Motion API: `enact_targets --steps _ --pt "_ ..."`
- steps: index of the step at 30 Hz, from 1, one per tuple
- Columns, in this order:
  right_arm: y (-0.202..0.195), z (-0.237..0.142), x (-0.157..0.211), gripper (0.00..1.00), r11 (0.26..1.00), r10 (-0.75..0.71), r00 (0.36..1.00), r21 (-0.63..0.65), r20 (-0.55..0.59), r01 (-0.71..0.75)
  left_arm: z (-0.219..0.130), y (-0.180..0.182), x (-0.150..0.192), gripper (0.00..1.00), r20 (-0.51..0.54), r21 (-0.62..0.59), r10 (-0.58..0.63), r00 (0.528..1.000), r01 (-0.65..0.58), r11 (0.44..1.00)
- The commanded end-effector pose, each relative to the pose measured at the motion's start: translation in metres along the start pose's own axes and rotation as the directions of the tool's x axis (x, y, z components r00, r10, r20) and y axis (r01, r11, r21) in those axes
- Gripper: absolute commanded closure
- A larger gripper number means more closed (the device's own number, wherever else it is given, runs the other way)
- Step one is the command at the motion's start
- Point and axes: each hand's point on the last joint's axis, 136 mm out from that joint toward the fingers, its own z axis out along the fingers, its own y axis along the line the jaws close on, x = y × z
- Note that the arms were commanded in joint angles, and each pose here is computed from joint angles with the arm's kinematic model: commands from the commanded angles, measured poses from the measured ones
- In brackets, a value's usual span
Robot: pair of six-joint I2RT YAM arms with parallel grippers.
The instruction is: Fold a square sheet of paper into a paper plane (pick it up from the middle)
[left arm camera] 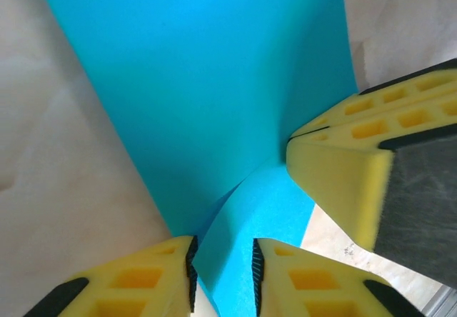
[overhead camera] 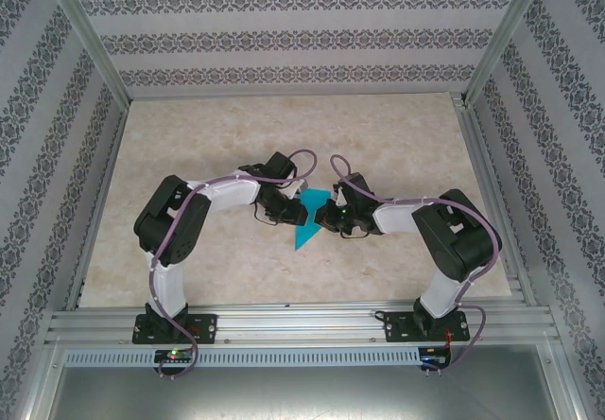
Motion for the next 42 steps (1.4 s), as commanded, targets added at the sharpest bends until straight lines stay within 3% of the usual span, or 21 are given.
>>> enact_targets --steps 1,6,14,19,24,32,42 --pt "-0.035 0.005 0.009 0.93 0.992 0.042 0.999 0.119 -0.005 -0.041 -0.03 -0.003 -0.002 0.67 0.073 -0.033 -0.024 0.997 0.027 0.999" --pt "-0.032 0.003 0.008 0.93 0.992 0.042 0.999 0.116 -0.002 -0.041 -0.044 -0.02 0.007 0.69 0.119 0.051 -0.07 0.99 0.064 0.997" --pt "-0.031 0.004 0.006 0.92 0.992 0.044 0.999 0.121 -0.008 -0.043 -0.015 -0.035 0.012 0.83 0.057 0.117 -0.067 0.996 0.06 0.991" --pt "-0.029 0.003 0.006 0.92 0.993 0.042 0.999 0.114 -0.005 -0.041 0.006 -0.021 0.008 0.86 0.033 0.077 -0.086 0.996 0.083 0.994" --pt "-0.002 -0.006 0.0 0.89 1.0 -0.009 1.0 0.029 -0.002 0.009 0.015 0.003 0.012 0.89 0.025 -0.033 -0.088 0.996 0.089 0.995" --pt "0.046 -0.024 0.002 0.87 0.99 -0.099 0.995 -0.097 0.02 0.101 0.018 0.005 0.018 0.89 0.009 -0.038 -0.077 0.997 0.077 0.996" --pt "0.021 0.0 0.005 0.92 0.998 -0.054 0.999 -0.018 -0.005 0.054 0.014 0.0 0.015 0.89 0.013 -0.023 -0.06 0.998 0.061 0.998"
